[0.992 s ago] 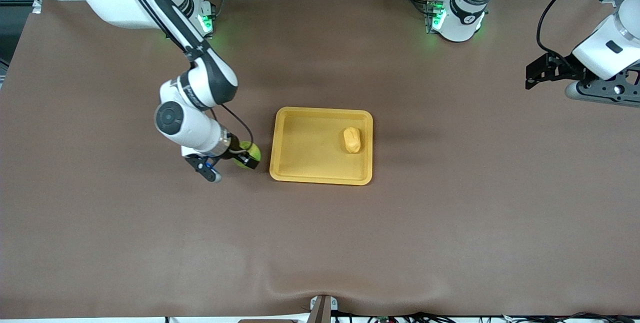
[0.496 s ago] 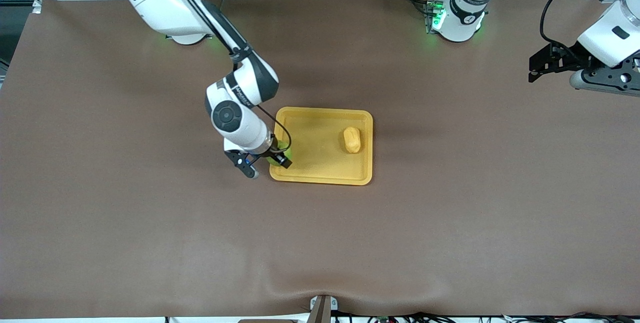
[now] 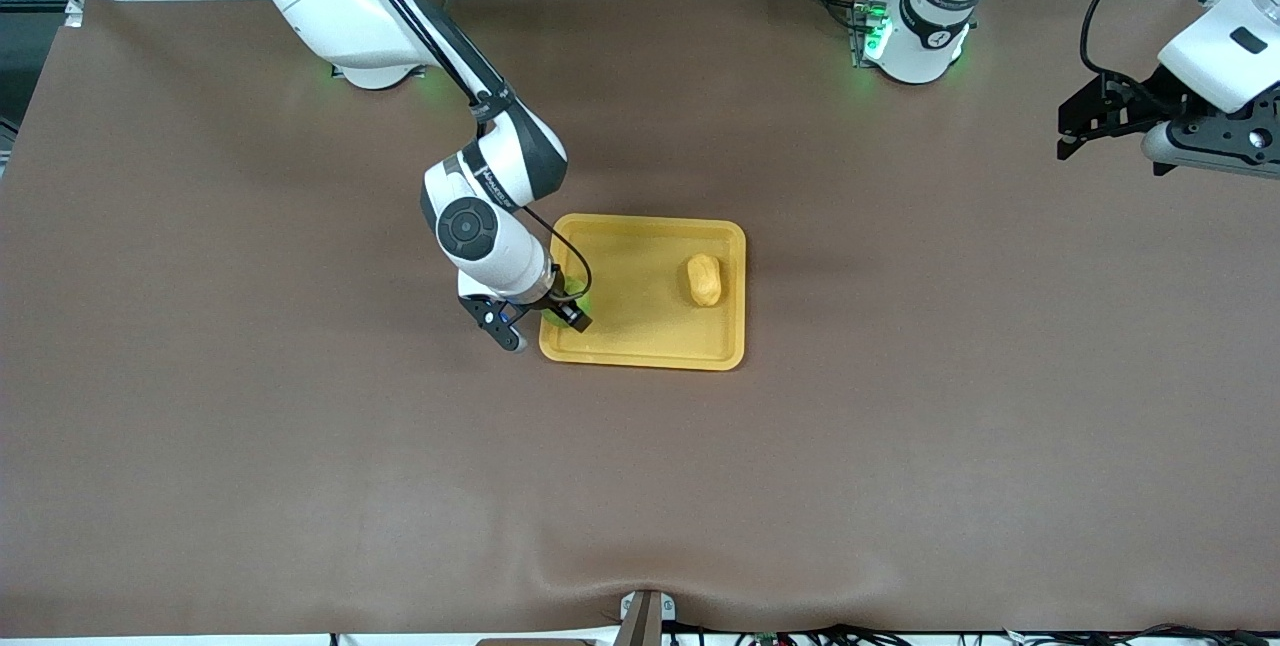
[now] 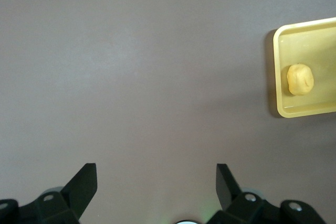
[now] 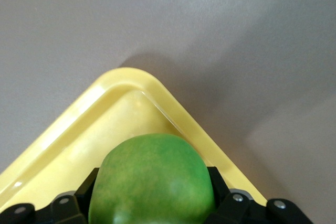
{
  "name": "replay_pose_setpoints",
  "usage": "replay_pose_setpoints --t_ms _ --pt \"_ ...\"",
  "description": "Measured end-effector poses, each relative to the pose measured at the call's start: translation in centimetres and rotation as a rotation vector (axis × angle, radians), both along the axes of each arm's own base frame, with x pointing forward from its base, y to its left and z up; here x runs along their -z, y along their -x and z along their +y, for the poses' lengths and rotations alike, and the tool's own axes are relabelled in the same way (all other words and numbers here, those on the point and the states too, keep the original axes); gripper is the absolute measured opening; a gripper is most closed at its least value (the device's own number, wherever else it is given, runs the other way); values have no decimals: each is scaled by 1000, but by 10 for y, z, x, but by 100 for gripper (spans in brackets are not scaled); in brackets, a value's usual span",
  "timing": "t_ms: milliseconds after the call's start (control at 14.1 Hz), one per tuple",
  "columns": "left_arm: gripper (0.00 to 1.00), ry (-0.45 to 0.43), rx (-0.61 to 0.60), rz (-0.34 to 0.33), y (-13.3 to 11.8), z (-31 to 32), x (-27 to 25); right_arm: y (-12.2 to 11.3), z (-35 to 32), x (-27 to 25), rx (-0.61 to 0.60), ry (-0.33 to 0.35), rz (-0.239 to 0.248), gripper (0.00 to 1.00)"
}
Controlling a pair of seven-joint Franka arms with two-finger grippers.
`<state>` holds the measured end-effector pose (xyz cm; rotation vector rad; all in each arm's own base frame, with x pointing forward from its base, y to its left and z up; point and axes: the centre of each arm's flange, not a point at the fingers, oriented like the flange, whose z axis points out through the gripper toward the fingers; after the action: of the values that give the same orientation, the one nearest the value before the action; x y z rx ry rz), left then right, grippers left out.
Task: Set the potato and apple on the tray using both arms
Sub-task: 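Carry the green apple with the right gripper over the tray, then lower the apple onto the tray and open the right gripper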
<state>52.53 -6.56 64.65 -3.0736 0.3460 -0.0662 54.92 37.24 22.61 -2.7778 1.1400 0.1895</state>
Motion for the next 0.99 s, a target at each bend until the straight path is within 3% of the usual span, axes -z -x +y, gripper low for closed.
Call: replay_pose_setpoints --t_ms 567,638,779,992 --pt "100 -1 -18 20 -6 9 9 21 23 29 1 25 41 85" --pt "100 -1 -18 20 -6 9 9 23 25 29 -18 34 33 85" --pt "100 -1 -18 20 -6 9 9 27 33 28 -109 86 -16 99" --pt "100 -1 -18 20 -6 9 9 32 42 26 -227 158 -85 100"
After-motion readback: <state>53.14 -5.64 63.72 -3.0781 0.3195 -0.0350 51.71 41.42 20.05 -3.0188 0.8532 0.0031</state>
